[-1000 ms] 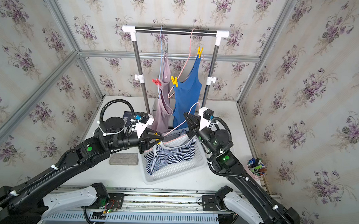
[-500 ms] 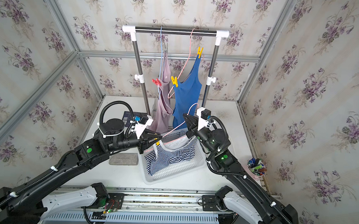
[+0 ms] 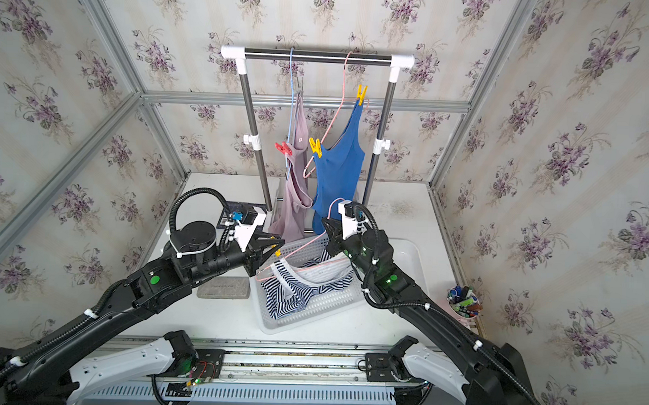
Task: Remove the clothespins securing tank tops to the hanger
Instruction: Remove the clothespin from the hanger, then place the hanger in the basket.
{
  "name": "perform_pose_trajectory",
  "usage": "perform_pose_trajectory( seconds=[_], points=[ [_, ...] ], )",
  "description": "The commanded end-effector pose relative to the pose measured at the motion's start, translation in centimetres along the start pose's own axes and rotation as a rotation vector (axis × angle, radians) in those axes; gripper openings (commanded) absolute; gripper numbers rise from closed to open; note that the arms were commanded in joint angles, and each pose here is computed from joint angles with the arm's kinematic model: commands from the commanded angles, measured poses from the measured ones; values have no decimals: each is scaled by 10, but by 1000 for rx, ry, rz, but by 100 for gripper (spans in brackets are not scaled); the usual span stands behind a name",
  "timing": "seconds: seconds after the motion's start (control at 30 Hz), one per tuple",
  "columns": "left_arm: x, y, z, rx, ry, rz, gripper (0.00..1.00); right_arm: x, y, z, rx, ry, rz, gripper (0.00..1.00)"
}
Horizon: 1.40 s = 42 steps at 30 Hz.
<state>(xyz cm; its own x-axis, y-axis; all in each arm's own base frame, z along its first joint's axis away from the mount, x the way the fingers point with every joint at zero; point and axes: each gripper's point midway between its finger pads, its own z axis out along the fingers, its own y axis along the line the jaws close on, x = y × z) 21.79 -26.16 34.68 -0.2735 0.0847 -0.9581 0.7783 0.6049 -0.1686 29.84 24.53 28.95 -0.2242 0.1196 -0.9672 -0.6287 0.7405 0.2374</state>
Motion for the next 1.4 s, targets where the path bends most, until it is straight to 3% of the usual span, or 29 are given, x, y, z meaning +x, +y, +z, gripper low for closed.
perform_pose_trajectory(
  seconds=[0.0, 0.23, 0.63, 0.8, 0.93, 1.1, 1.27, 1.37],
  points=[
    [-8, 3, 0, -19, -39, 3, 0, 17, -8, 10, 40, 53, 104, 0],
    [-2, 3, 2, -14, -25, 3, 0, 54, -36, 18, 187, 189, 99, 0],
    [10, 5, 16, -8, 23, -8, 0, 79, -29, 33, 115, 222, 107, 0],
    [18, 7, 22, -14, 49, -4, 0, 77, -29, 30, 110, 193, 110, 36],
    [29, 11, 30, -26, 82, -4, 0, 71, -30, 22, 107, 182, 90, 54],
    [38, -3, 45, 72, 133, -8, 0, 57, -22, 2, 21, 152, 76, 61],
    [37, -8, 50, 113, 130, 7, 0, 22, 1, -46, -305, -22, 127, 67],
    [23, -16, 49, 198, 65, 0, 0, 14, 23, -64, -473, -40, 95, 68]
  ],
)
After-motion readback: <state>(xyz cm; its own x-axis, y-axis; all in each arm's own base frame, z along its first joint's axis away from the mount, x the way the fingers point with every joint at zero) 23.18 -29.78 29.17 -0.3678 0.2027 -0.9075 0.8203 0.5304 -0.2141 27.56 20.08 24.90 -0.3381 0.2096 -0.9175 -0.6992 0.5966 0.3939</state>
